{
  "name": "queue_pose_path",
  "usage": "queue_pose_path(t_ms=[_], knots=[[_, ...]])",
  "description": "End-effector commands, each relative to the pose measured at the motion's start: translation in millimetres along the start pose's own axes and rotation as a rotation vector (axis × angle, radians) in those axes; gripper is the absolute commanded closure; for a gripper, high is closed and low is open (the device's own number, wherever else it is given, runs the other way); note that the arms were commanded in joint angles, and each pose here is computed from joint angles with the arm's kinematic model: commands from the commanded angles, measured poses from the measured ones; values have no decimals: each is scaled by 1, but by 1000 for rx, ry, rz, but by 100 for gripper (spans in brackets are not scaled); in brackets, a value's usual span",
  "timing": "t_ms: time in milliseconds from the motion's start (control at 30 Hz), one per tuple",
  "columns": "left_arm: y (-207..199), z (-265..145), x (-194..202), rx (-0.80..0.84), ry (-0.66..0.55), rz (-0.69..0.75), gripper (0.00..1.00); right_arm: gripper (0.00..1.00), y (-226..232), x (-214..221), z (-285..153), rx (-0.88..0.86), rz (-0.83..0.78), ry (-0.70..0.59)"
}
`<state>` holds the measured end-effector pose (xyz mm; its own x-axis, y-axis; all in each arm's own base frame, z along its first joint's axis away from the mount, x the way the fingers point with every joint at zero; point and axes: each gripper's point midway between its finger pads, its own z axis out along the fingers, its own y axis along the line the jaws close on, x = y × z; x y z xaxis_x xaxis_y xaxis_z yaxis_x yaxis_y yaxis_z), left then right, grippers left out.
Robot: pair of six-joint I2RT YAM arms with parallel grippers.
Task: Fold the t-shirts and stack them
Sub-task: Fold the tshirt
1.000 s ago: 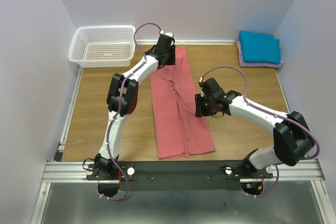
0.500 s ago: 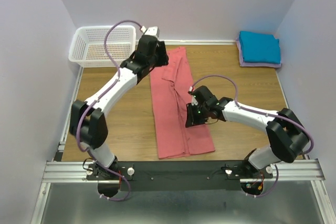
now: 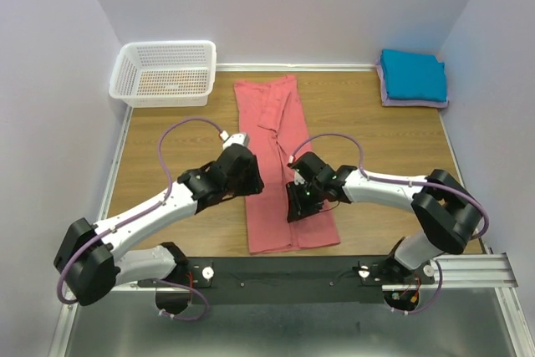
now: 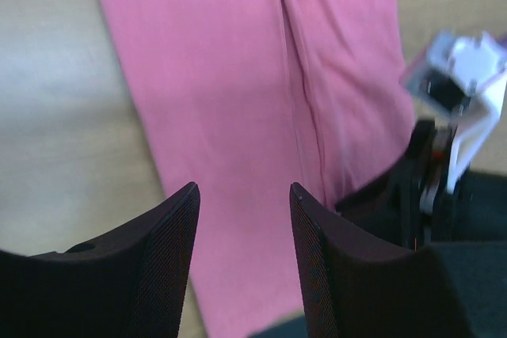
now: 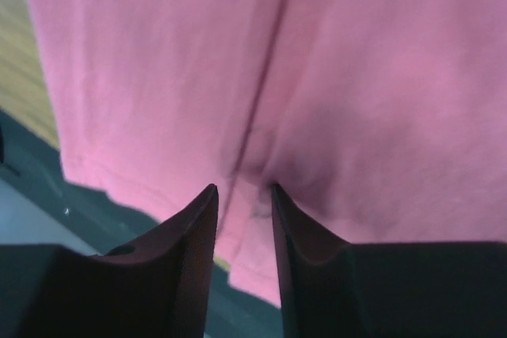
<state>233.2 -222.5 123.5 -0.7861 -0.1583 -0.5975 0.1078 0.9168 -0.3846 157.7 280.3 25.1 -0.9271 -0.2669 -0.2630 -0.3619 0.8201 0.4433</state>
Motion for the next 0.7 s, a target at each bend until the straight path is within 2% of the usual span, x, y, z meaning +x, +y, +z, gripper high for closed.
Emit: queue_pose_path(t_ms=[0,133,267,467,667], knots=[[3,-15,60,-23,143,-114,43,56,14,0,-20,2,16,1],[6,-32,104,-39,262,-137,43,43,-12,-5,-53,172,56,-88],[8,-47,135,-73,363,-138,43,41,-59,26,-76,409,162,-53],[15,-53,163,-110,445,-157,43,42,-79,66,-79,444,249,15],[16,-52,167,-115,454,-169,46,45,-91,84,-73,453,276,34]])
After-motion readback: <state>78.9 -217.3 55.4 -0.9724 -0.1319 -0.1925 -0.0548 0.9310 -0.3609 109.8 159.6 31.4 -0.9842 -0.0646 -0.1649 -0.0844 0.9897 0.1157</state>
